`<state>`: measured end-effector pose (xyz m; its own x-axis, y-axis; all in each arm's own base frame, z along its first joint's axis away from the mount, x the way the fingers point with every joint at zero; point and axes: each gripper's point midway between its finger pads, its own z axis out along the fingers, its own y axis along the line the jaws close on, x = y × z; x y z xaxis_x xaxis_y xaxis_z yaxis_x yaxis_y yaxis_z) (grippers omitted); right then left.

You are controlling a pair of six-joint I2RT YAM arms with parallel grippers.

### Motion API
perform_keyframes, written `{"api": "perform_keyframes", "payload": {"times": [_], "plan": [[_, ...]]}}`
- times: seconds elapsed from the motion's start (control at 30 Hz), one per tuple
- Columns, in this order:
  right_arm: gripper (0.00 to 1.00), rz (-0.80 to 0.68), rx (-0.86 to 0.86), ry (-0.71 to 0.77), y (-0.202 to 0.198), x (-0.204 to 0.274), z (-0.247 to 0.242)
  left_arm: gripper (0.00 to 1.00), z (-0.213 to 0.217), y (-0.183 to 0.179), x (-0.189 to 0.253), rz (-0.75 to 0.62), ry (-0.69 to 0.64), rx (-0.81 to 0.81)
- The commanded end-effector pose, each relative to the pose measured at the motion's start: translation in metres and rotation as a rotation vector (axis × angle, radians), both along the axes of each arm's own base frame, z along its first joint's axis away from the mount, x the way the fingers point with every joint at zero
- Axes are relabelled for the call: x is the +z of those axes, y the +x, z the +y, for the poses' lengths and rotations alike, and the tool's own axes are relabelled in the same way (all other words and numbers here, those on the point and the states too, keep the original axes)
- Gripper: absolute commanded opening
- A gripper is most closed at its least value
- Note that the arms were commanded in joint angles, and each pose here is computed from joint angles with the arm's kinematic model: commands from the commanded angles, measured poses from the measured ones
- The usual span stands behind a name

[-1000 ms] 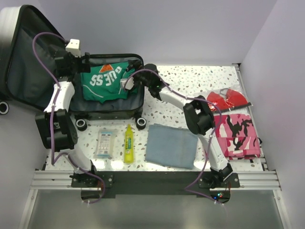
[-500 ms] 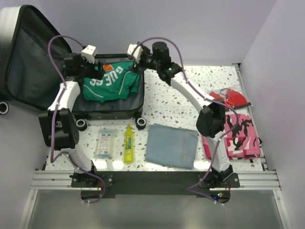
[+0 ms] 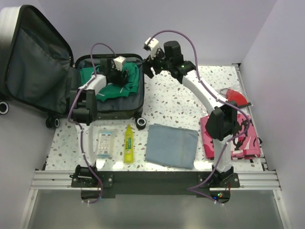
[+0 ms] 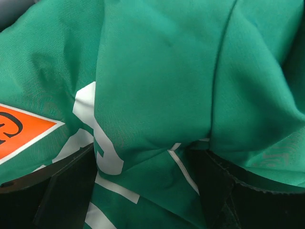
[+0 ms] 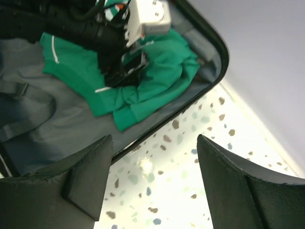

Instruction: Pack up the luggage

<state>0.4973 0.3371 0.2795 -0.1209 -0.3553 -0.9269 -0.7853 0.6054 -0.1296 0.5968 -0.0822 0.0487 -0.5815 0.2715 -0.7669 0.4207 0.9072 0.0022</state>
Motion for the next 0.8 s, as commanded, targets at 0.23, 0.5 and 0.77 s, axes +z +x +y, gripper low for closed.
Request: {"api": "perform_keyframes", "payload": {"times": [0.23,0.5,0.77], "plan": [[0.86,0.182,-0.021,0.036,-0.015,-0.005,-0.029,0.96,0.001,-0.006,0.111,-0.145,-0.032,-0.053],[0.99,0.255,0.033,-0.013,-0.054,-0.008,-0.048,1.00,0.023,-0.083,0.251,-0.266,-0.134,-0.136],[0.99,0.430,0.196,-0.255,-0.142,-0.044,-0.115,1.00,0.004,-0.223,0.233,-0.236,-0.039,-0.437]]}}
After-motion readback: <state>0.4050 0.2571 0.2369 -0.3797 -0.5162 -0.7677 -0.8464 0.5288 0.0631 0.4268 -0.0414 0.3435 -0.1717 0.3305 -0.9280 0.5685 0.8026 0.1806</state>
